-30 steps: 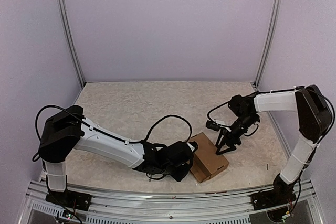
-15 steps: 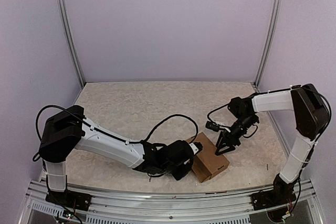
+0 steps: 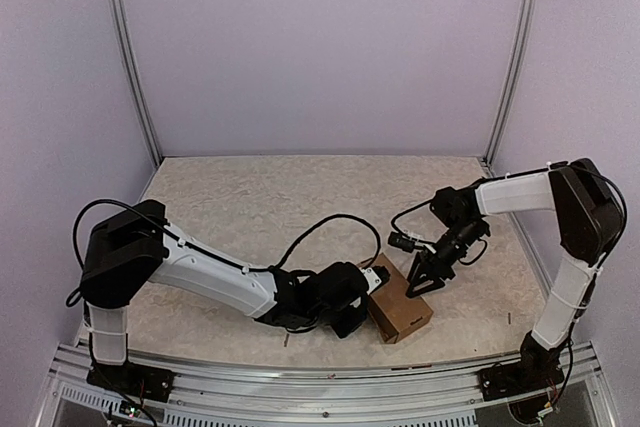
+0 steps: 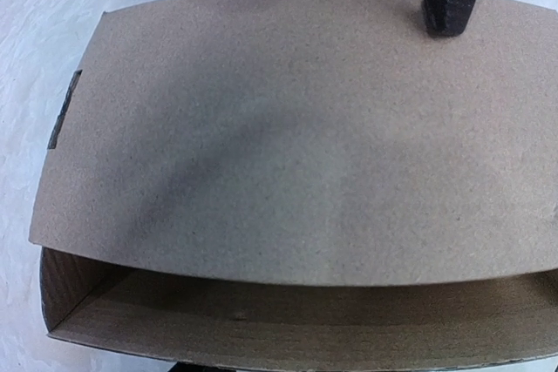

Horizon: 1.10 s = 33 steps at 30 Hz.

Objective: Fold the paper box

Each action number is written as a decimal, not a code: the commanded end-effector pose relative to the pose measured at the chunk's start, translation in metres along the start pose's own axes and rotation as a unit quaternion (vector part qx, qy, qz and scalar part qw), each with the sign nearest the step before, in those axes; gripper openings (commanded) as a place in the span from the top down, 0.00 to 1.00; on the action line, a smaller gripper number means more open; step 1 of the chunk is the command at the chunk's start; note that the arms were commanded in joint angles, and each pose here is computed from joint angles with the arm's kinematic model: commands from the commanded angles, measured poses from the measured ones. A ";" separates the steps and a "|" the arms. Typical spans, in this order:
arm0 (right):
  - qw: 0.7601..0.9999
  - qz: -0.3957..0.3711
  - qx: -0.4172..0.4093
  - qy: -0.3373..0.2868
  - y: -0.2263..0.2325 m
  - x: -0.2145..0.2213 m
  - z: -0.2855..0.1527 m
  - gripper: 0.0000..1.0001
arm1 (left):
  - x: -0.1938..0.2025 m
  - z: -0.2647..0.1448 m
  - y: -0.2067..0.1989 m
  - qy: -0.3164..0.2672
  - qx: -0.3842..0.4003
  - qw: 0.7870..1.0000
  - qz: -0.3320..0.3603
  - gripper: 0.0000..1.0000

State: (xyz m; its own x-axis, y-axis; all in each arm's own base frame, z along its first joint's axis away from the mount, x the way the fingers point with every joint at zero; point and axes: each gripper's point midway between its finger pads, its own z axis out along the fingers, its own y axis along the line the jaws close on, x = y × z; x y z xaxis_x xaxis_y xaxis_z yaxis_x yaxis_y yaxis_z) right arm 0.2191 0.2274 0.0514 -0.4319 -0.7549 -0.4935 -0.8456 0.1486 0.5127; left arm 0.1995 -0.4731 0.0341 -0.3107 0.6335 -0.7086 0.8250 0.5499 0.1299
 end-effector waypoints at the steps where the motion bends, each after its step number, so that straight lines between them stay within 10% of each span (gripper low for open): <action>1: 0.999 -0.004 -0.030 0.031 0.011 0.010 0.024 0.55 | -0.056 0.001 0.007 -0.089 0.001 0.996 -0.017 0.63; 16: 1.000 0.009 0.001 0.028 0.000 0.004 0.020 0.54 | 0.053 -0.033 -0.020 0.049 0.060 0.997 -0.016 0.67; 33: 0.999 0.003 0.019 0.028 0.016 0.007 -0.004 0.42 | 0.038 -0.025 -0.074 0.045 0.067 0.993 0.081 0.80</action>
State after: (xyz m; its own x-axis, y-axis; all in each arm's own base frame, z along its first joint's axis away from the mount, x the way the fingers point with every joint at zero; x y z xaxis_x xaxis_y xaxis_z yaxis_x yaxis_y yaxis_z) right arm 0.2125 0.2314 0.0539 -0.4283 -0.7772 -0.4610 -0.8503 0.1740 0.4967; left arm 0.1075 -0.4655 0.0221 -0.2454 0.7335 -0.6339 0.9204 0.3815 0.0852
